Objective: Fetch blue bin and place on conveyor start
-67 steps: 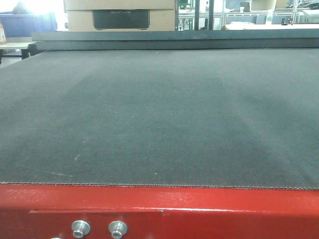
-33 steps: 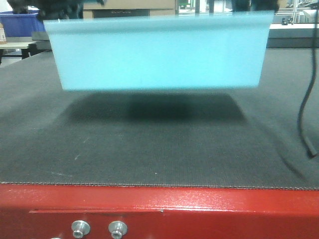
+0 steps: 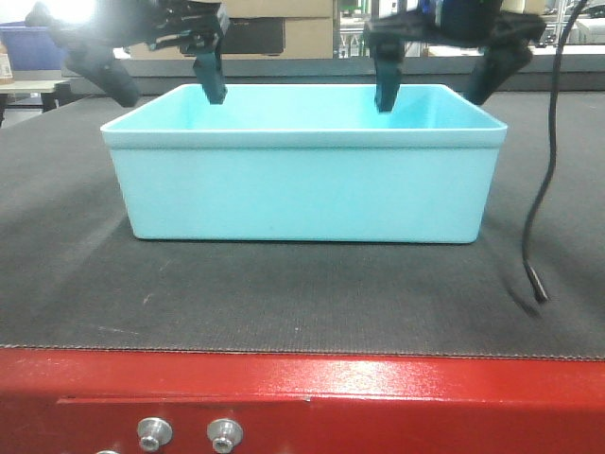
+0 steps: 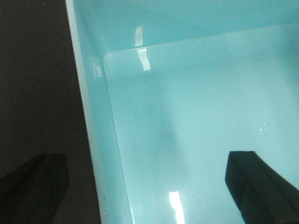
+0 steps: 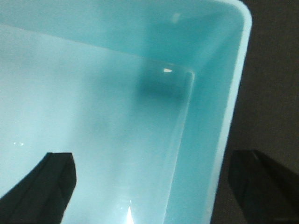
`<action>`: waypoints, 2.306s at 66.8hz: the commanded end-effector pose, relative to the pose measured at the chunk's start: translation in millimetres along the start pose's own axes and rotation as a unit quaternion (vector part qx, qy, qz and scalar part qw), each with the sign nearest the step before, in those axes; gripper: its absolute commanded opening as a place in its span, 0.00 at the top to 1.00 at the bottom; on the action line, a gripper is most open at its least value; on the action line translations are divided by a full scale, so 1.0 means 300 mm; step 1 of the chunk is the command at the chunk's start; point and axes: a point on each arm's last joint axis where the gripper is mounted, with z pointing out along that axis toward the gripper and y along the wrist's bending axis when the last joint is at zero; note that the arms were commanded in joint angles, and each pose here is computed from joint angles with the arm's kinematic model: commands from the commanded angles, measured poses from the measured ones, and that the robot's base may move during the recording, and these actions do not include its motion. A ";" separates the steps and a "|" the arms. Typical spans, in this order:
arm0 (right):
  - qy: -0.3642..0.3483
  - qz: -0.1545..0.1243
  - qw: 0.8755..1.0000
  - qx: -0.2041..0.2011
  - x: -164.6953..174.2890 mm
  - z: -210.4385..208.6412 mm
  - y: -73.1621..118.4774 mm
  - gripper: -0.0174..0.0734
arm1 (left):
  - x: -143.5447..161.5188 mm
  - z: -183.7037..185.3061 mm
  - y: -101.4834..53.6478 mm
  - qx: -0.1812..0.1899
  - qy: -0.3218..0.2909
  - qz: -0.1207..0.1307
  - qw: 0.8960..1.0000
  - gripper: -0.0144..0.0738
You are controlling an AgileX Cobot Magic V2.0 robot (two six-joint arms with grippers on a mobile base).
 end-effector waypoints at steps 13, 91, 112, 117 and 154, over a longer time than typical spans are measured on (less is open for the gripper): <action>-0.076 -0.004 0.997 -0.003 -0.028 -0.277 -0.012 0.26 | -0.032 -0.251 0.017 -0.006 -0.057 0.003 0.998 0.41; -0.332 0.000 0.943 0.027 0.701 -0.544 -0.184 0.98 | 0.824 -0.718 0.160 -0.062 -0.401 -0.036 0.913 0.96; -0.467 -0.009 0.884 0.004 0.835 -0.663 -0.174 0.98 | 0.943 -0.786 0.143 -0.063 -0.468 -0.032 0.881 0.96; -0.476 -0.010 0.879 0.002 0.839 -0.673 -0.173 0.98 | 0.951 -0.797 0.141 -0.063 -0.476 -0.031 0.876 0.96; -0.479 -0.010 0.878 0.002 0.840 -0.676 -0.173 0.99 | 0.959 -0.809 0.139 -0.063 -0.486 -0.030 0.871 0.96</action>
